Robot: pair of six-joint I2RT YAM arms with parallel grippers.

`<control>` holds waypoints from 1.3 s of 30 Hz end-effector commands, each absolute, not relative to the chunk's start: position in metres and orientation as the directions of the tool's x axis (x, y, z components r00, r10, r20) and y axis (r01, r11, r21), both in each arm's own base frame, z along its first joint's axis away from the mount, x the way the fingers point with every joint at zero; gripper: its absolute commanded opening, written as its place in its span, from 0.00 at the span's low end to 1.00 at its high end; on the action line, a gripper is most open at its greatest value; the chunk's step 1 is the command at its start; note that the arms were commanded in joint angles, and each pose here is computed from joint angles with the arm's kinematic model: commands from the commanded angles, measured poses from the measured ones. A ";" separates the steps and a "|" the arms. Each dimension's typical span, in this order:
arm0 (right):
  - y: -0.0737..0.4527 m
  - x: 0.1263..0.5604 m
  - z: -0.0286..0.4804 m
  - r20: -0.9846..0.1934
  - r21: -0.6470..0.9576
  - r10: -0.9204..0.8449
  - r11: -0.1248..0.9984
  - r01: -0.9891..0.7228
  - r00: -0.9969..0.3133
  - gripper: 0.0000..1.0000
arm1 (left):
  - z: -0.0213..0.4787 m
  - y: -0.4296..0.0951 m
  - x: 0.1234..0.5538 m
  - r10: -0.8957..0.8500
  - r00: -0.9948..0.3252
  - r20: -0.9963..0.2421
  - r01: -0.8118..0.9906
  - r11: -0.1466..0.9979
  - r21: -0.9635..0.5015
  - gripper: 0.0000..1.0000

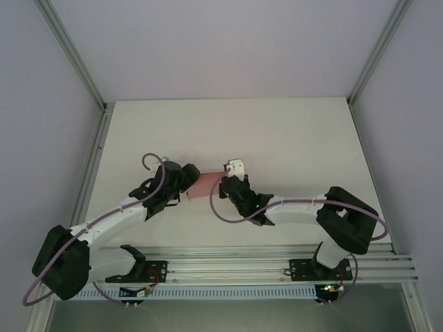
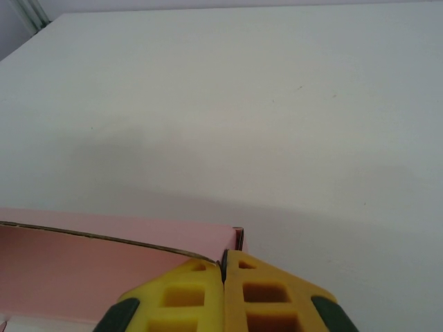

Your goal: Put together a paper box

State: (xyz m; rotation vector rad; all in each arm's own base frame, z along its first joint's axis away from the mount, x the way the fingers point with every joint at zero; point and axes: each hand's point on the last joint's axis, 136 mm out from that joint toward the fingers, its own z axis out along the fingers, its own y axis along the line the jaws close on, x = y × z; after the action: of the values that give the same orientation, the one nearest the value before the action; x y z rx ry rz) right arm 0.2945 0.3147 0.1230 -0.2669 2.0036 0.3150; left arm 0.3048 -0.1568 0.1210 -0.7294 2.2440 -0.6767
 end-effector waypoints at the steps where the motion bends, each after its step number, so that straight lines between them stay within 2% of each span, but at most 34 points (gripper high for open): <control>1: 0.291 0.265 0.052 -0.771 -0.041 -0.256 0.933 -0.357 -0.583 0.00 | 0.090 -0.148 0.296 -0.653 -0.636 -0.411 -0.364 0.724 -0.586 0.79; 5: 0.292 0.265 0.056 -0.770 -0.023 -0.239 0.937 -0.348 -0.592 0.00 | 0.080 -0.148 0.295 -0.660 -0.640 -0.394 -0.377 0.716 -0.587 0.65; 7: 0.297 0.264 0.065 -0.774 -0.005 -0.236 0.930 -0.368 -0.587 0.01 | 0.078 -0.147 0.293 -0.649 -0.646 -0.402 -0.373 0.728 -0.576 0.61; 11: 0.307 0.270 0.084 -0.779 0.016 -0.221 0.929 -0.371 -0.587 0.11 | 0.074 -0.141 0.291 -0.642 -0.643 -0.417 -0.382 0.741 -0.552 0.58; 13: 0.311 0.275 0.092 -0.781 0.035 -0.198 0.933 -0.358 -0.592 0.20 | 0.068 -0.139 0.290 -0.642 -0.643 -0.418 -0.390 0.744 -0.543 0.56; 18: 0.326 0.288 0.130 -0.820 0.157 -0.087 0.916 -0.369 -0.566 0.35 | 0.051 -0.142 0.286 -0.630 -0.668 -0.397 -0.393 0.751 -0.531 0.50; 26: 0.332 0.305 0.185 -0.850 0.270 0.030 0.882 -0.386 -0.526 0.58 | 0.050 -0.144 0.286 -0.603 -0.684 -0.410 -0.360 0.769 -0.528 0.48; 30: 0.317 0.324 0.198 -0.821 0.368 0.143 0.872 -0.321 -0.553 0.68 | 0.051 -0.146 0.288 -0.592 -0.691 -0.415 -0.349 0.775 -0.526 0.48; 34: 0.307 0.347 0.177 -0.722 0.460 0.206 0.856 -0.236 -0.661 0.68 | 0.049 -0.148 0.288 -0.586 -0.698 -0.411 -0.347 0.779 -0.522 0.45; 39: 0.312 0.343 0.139 -0.660 0.462 0.161 0.857 -0.227 -0.734 0.64 | 0.047 -0.149 0.289 -0.588 -0.700 -0.405 -0.349 0.776 -0.525 0.46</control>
State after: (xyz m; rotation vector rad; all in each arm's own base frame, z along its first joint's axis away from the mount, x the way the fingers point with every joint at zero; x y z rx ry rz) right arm 0.3603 0.2990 0.1692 -0.0128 2.1808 0.6286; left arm 0.3268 -0.1664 0.1163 -0.6578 2.1378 -0.7321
